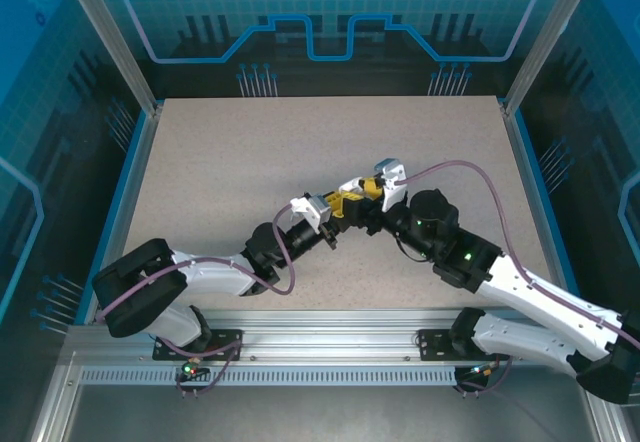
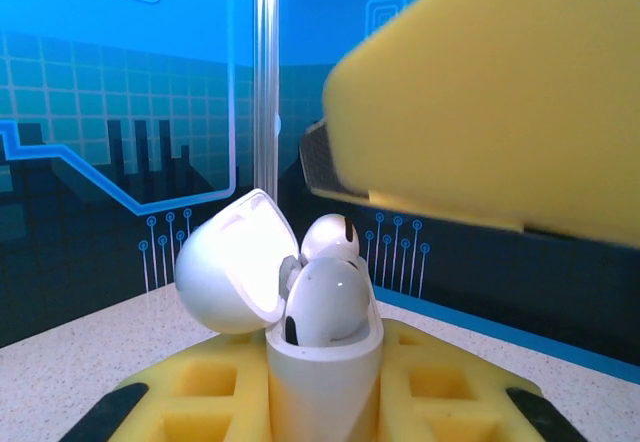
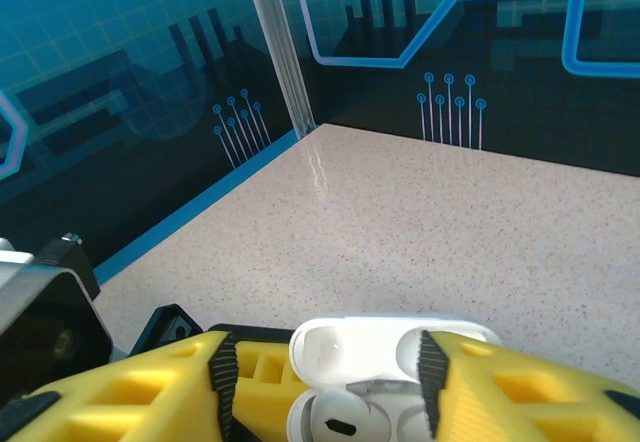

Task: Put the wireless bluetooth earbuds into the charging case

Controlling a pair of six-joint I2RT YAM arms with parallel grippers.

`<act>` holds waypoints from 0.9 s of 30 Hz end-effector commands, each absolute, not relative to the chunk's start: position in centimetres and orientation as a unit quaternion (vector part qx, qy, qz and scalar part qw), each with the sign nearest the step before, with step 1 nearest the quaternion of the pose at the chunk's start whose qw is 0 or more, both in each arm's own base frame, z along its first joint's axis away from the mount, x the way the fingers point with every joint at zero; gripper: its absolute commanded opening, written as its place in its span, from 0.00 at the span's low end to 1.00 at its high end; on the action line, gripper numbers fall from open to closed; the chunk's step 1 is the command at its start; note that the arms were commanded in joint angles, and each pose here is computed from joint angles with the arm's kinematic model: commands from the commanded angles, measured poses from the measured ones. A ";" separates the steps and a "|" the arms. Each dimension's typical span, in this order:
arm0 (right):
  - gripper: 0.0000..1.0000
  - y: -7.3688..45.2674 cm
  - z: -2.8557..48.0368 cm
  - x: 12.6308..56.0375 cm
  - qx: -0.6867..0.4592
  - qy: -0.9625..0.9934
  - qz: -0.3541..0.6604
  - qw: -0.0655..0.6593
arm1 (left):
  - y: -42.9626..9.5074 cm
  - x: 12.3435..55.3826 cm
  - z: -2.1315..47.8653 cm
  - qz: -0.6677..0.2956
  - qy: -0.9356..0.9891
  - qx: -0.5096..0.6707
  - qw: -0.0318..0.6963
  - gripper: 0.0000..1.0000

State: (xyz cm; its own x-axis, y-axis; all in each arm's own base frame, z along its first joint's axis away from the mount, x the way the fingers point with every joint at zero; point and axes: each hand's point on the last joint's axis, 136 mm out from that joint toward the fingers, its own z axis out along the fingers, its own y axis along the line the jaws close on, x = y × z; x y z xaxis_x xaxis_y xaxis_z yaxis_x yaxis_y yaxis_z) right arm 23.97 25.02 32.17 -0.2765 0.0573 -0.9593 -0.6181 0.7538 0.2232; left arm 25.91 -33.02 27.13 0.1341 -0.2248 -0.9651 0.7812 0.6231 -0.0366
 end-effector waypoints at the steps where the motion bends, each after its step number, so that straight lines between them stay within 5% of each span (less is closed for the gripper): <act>1: 0.58 24.2 34.8 23.5 -0.189 0.736 0.298 0.577 | -33.1 25.2 28.9 -0.363 0.526 0.250 0.728 0.03; 7: 0.69 23.0 36.4 23.2 -0.194 0.746 0.295 0.565 | -32.8 25.0 28.4 -0.359 0.529 0.255 0.725 0.03; 14: 1.00 21.0 34.7 23.3 -0.218 0.788 0.321 0.479 | -31.9 23.7 27.4 -0.372 0.559 0.266 0.692 0.01; 27: 1.00 23.4 31.7 22.6 -0.250 0.778 0.448 0.363 | -30.8 20.6 27.7 -0.388 0.570 0.331 0.644 0.02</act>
